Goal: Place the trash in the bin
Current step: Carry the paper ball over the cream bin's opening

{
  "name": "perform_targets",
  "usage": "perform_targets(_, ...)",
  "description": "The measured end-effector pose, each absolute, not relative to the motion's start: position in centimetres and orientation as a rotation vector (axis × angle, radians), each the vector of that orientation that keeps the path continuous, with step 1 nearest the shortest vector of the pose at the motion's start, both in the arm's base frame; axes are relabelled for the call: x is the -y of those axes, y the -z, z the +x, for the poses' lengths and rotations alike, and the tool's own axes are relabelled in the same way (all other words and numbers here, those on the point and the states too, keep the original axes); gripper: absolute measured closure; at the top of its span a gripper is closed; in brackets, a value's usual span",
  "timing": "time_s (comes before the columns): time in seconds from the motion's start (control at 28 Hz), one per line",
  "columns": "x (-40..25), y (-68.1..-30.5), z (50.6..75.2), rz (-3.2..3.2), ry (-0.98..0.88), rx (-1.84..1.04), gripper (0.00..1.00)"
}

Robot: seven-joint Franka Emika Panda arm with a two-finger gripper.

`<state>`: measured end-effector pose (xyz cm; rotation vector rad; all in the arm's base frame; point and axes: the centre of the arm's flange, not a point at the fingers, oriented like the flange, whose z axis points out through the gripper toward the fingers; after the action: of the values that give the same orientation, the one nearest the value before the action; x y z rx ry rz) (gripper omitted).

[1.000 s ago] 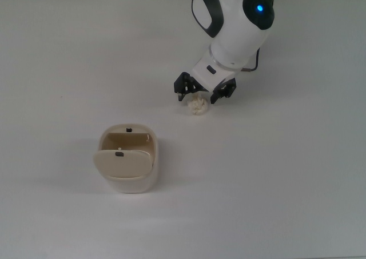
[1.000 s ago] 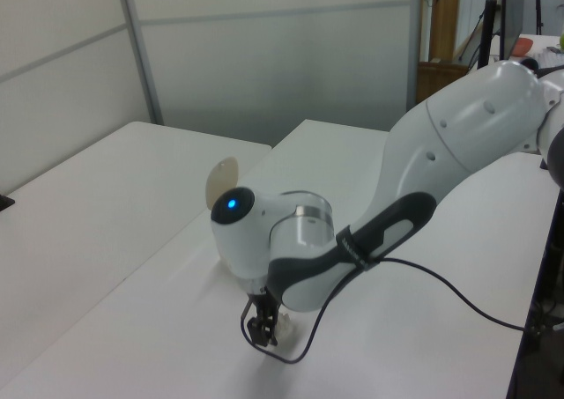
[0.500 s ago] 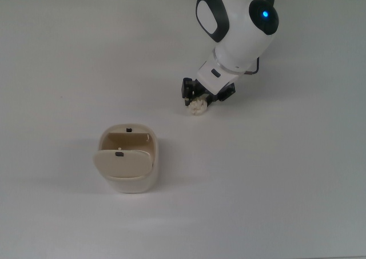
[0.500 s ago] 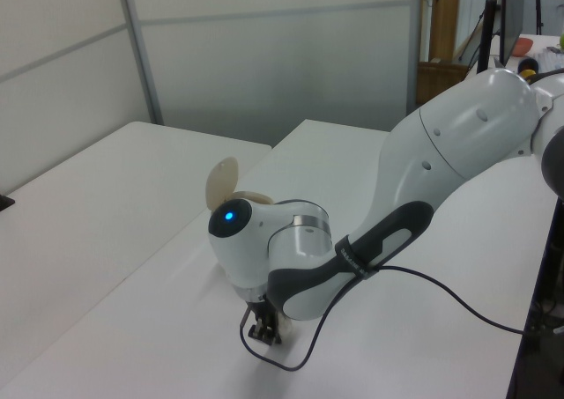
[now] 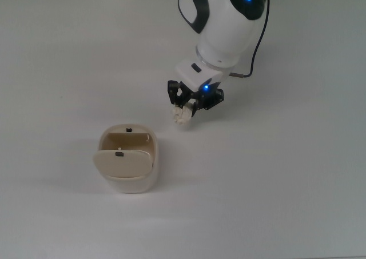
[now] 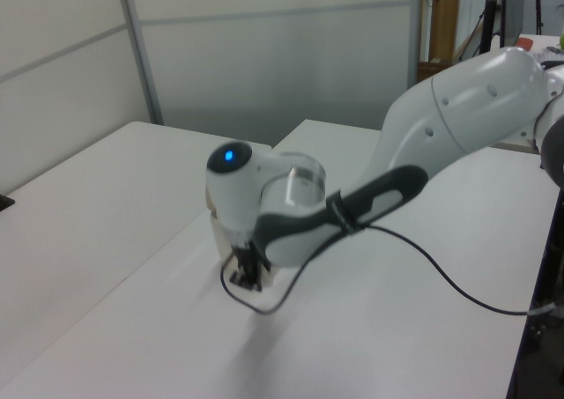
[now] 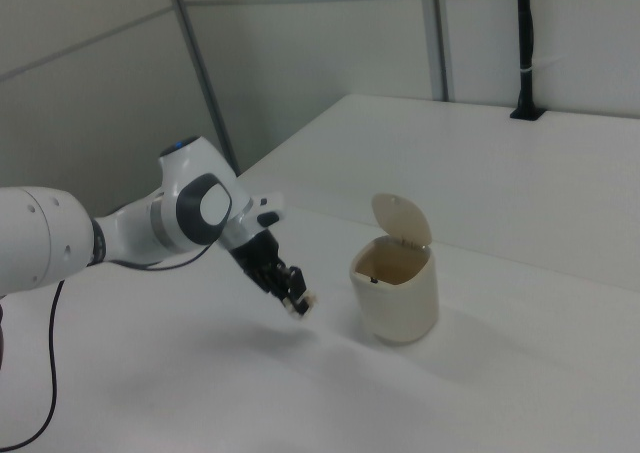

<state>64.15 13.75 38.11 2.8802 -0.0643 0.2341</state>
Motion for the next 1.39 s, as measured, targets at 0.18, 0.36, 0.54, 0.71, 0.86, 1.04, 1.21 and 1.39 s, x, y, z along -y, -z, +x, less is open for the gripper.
perform_targets(0.18, -10.6, -43.7, 66.3, 2.928, -0.358, 0.164, 0.67)
perform_targets(0.36, -6.6, -47.8, 67.8, 2.937, -0.458, 0.275, 0.67)
perform_targets(0.54, -2.7, -48.8, 68.4, 2.927, -0.48, 0.363, 0.67)
perform_targets(0.71, -0.5, -46.9, 69.0, 2.918, -0.436, 0.405, 0.68)
perform_targets(0.86, -0.6, -45.2, 69.5, 2.919, -0.405, 0.402, 0.52)
perform_targets(1.04, -1.5, -45.4, 69.8, 2.924, -0.419, 0.405, 0.34)
perform_targets(1.21, -2.3, -46.2, 69.9, 2.929, -0.441, 0.399, 0.16)
perform_targets(1.39, -3.0, -47.4, 69.0, 2.93, -0.381, 0.385, 0.0)
